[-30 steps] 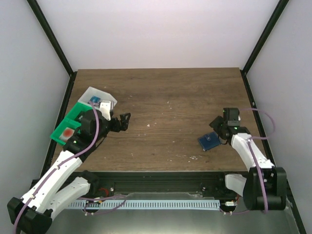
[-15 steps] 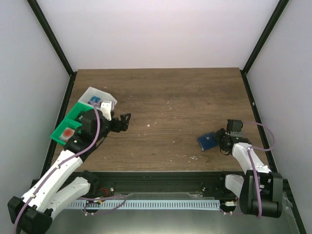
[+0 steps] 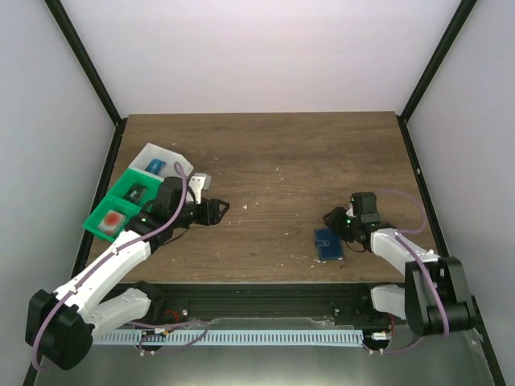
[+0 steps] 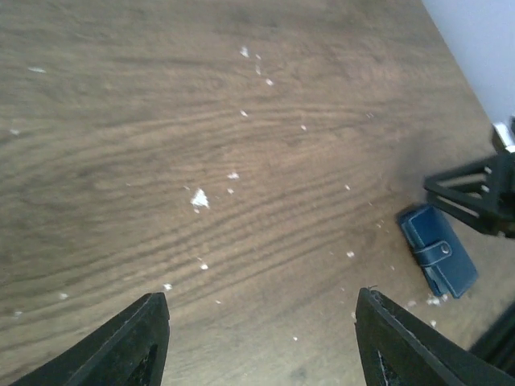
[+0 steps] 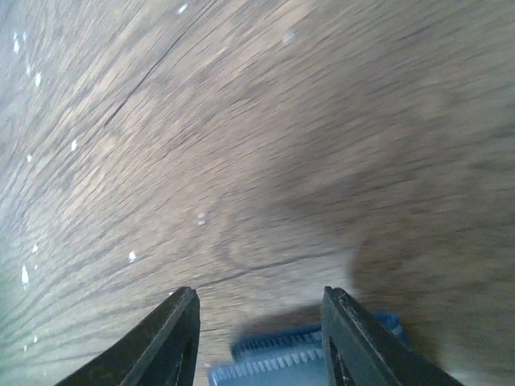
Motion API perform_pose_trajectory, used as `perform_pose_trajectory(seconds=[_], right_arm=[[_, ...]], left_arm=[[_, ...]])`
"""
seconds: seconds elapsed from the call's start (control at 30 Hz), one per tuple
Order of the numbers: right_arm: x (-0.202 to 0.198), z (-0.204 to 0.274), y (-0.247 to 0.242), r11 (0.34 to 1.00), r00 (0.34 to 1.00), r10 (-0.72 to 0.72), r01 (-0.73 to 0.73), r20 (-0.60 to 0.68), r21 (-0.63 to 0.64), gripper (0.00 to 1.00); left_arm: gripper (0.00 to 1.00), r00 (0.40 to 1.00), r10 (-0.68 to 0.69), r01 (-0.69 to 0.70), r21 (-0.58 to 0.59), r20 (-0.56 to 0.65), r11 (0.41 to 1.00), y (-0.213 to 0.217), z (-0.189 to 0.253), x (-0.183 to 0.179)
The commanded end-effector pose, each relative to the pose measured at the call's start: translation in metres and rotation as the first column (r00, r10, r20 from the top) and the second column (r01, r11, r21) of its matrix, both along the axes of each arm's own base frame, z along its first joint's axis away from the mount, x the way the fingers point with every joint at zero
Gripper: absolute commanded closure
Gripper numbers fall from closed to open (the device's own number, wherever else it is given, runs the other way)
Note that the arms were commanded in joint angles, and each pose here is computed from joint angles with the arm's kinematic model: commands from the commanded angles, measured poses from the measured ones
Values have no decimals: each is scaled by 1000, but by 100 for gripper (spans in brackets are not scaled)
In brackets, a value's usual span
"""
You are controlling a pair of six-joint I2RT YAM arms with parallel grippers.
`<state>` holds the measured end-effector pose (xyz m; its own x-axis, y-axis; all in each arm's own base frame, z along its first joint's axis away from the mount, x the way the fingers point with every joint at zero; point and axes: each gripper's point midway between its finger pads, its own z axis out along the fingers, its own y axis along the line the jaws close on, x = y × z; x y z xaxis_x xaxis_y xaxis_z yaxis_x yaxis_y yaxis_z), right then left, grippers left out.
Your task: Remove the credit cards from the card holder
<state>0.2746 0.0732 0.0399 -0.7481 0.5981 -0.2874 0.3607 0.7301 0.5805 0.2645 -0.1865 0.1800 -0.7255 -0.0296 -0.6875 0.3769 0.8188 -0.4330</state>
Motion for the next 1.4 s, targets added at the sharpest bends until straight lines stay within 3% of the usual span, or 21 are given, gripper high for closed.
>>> perform_pose_trajectory(seconds=[0.0, 0.13, 0.3, 0.53, 0.63, 0.7, 1.0, 1.2, 1.37], right_arm=[[17, 16, 39, 992, 994, 105, -108, 40, 59, 56], [21, 23, 35, 986, 986, 163, -161, 38, -51, 54], [-5, 13, -2, 972, 992, 64, -85, -105, -217, 51], [-35, 21, -11, 984, 992, -49, 27, -119, -176, 37], [-40, 13, -16, 981, 987, -86, 59, -139, -185, 20], [-44, 6, -14, 983, 983, -77, 47, -167, -175, 14], [-58, -11, 7, 998, 972, -13, -2, -236, -65, 13], [-70, -2, 48, 987, 969, 157, -146, -191, 73, 17], [-82, 5, 79, 962, 949, 266, -250, -167, 114, 23]], left_arm=[[36, 993, -94, 85, -111, -76, 990, -24, -7, -18], [38, 989, -115, 100, -146, -98, 984, -32, -9, -26], [40, 986, -128, 105, -190, -108, 976, -36, -8, -29], [40, 986, -133, 113, -187, -100, 976, -37, -8, -29], [39, 985, -141, 120, -186, -103, 975, -38, -9, -30], [38, 984, -148, 128, -183, -102, 975, -38, -9, -30], [36, 987, -142, 128, -166, -73, 978, -37, 2, -26], [36, 986, -141, 124, -171, -88, 977, -36, -6, -30], [38, 983, -144, 121, -180, -117, 976, -37, -14, -33]])
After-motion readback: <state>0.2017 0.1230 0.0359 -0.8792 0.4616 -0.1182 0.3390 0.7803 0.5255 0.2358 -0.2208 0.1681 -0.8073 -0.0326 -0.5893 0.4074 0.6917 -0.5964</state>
